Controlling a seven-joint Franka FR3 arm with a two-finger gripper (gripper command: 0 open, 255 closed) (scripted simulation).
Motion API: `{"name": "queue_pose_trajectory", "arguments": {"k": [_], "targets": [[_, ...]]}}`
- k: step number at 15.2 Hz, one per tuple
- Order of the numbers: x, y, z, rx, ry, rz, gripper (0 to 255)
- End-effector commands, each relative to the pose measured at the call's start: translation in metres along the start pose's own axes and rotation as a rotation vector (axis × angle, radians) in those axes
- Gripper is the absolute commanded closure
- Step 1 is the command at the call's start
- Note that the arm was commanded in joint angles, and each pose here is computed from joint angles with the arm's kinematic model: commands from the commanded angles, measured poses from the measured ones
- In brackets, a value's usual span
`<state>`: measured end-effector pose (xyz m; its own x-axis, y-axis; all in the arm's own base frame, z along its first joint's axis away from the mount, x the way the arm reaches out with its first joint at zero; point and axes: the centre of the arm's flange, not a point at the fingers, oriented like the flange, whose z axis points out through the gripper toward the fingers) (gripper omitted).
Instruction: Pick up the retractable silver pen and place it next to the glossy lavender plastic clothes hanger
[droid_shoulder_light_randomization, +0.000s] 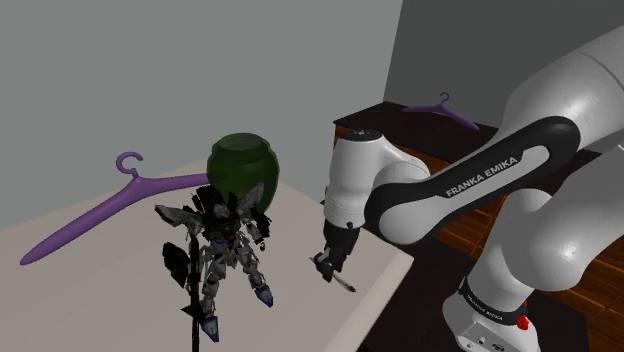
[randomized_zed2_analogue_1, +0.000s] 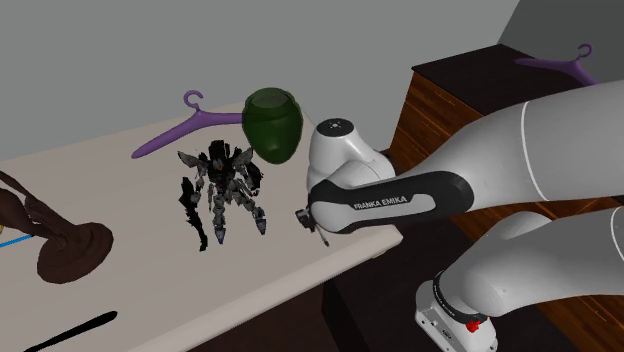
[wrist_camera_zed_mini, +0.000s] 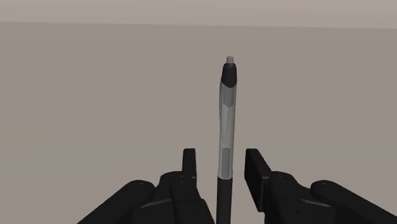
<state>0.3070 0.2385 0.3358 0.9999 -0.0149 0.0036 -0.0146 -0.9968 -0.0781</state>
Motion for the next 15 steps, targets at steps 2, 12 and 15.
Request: {"name": "queue_pose_trajectory", "arguments": {"k": [2, 12, 15], "targets": [[-0.002, -0.002, 0.001, 0.001, -0.003, -0.004, 255], [-0.001, -0.005, -0.030, 0.001, -0.003, -0.004, 255], [-0.001, -0.006, -0.045, 0.001, -0.003, -0.004, 255]]}}
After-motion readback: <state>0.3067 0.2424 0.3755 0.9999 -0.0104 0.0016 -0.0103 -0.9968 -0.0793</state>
